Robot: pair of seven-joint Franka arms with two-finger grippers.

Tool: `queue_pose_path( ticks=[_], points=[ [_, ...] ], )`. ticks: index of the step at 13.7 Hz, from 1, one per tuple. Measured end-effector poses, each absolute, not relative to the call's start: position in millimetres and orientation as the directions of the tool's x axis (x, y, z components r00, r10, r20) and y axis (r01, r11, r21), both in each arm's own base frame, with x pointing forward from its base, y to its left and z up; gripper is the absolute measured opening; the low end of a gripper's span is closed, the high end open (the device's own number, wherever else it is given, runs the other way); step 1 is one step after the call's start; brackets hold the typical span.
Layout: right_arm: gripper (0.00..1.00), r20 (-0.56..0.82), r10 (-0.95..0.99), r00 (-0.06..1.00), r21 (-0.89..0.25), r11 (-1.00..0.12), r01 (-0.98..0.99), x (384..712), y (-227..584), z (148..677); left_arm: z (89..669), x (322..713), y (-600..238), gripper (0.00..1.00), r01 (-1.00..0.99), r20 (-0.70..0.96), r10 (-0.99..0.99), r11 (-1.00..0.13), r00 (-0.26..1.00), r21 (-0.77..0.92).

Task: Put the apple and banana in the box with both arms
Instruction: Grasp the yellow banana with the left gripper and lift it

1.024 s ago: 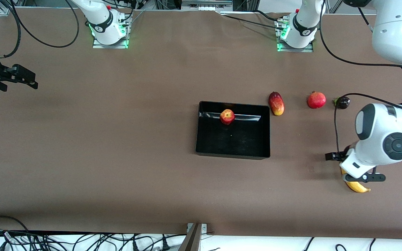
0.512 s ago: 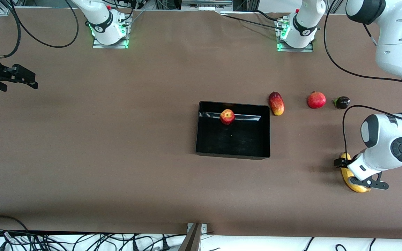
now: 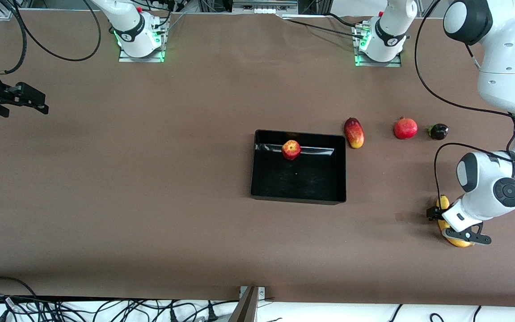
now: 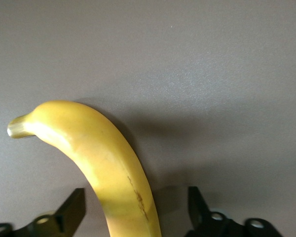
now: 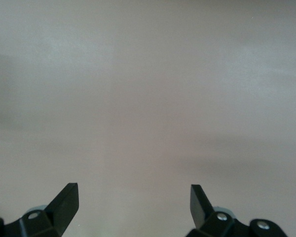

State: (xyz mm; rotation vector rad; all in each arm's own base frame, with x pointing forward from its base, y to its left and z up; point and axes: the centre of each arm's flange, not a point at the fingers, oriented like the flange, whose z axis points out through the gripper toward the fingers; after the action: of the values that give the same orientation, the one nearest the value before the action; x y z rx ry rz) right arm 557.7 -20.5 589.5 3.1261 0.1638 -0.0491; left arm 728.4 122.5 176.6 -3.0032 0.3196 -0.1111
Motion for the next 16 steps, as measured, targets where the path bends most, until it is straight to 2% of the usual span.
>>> queue_pose_path(
  ticks=[4,9,12,16],
  points=[
    [1.0,-0.032,0.104,0.994,0.009,-0.994,0.105,557.7,-20.5,589.5,179.5,730.1,122.8,0.36,-0.205,0.066,-0.215,-0.97,0.975,-0.128],
    [1.0,-0.032,0.104,0.994,0.009,-0.995,0.104,557.7,-20.9,589.5,205.8,726.7,79.2,0.34,-0.24,-0.05,-0.238,-0.969,0.97,-0.056],
    [1.0,-0.032,0.103,0.994,0.009,-0.995,0.104,557.7,-21.2,589.4,273.2,721.5,11.5,0.34,-0.184,-0.111,-0.183,-0.983,0.977,0.004],
    [1.0,-0.033,0.103,0.994,0.009,-0.995,0.104,557.6,-21.3,589.2,357.8,687.1,-98.3,0.34,-0.097,-0.219,-0.1,-0.995,0.971,0.021]
  ],
)
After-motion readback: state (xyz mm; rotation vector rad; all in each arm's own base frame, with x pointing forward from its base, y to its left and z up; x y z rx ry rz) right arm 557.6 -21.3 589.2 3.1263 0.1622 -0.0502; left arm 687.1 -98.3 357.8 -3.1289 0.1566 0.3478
